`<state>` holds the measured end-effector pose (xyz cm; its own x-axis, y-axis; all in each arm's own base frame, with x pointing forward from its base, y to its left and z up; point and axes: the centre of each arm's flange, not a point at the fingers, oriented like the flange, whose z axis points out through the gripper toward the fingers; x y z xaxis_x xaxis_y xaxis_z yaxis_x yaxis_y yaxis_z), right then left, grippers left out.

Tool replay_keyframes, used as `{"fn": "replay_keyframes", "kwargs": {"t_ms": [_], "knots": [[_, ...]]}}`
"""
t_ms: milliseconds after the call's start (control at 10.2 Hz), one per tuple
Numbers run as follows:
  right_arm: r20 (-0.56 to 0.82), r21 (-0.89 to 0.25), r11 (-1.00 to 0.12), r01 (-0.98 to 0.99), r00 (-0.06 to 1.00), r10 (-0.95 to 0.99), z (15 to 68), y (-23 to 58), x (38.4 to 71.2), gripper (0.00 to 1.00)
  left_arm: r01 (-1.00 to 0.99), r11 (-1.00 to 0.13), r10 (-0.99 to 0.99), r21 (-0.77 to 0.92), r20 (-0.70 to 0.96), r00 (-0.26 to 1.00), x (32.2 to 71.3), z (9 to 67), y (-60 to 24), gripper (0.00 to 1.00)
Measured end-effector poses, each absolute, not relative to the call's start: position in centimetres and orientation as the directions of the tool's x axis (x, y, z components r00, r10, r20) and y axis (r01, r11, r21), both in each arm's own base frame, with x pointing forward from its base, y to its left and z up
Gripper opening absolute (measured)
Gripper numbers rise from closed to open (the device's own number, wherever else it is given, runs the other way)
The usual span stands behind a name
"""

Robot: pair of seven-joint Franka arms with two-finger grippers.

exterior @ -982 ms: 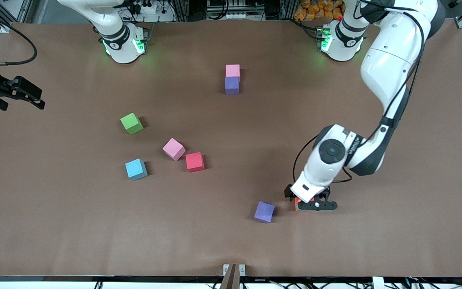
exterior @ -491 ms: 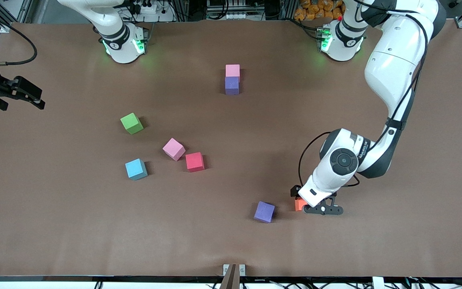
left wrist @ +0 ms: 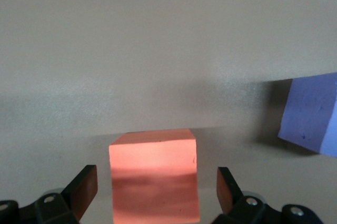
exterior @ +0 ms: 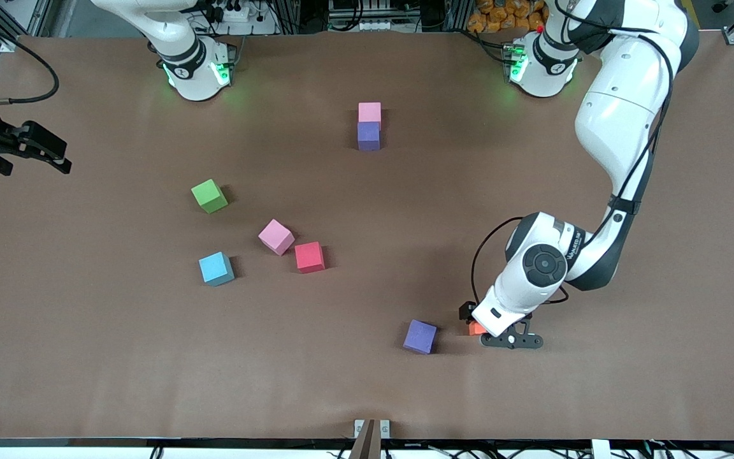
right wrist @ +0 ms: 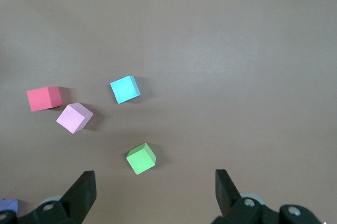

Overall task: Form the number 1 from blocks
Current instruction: 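Grasp the orange block with the left gripper and lift it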

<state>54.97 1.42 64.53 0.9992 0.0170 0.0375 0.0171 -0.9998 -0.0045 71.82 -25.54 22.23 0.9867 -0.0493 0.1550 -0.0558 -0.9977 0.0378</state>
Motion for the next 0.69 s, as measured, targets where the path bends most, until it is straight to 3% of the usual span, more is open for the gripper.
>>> {"fn": "replay_keyframes", "kwargs": {"t_ms": [688], "knots": [[0.038,-0.004,-1.000,0.017,0.999,0.017,64.5,1.4,55.0,1.00,-0.050,-0.998,-0.045,0.030,0.134,0.990,71.9,20.8,-25.2,1.00]]}}
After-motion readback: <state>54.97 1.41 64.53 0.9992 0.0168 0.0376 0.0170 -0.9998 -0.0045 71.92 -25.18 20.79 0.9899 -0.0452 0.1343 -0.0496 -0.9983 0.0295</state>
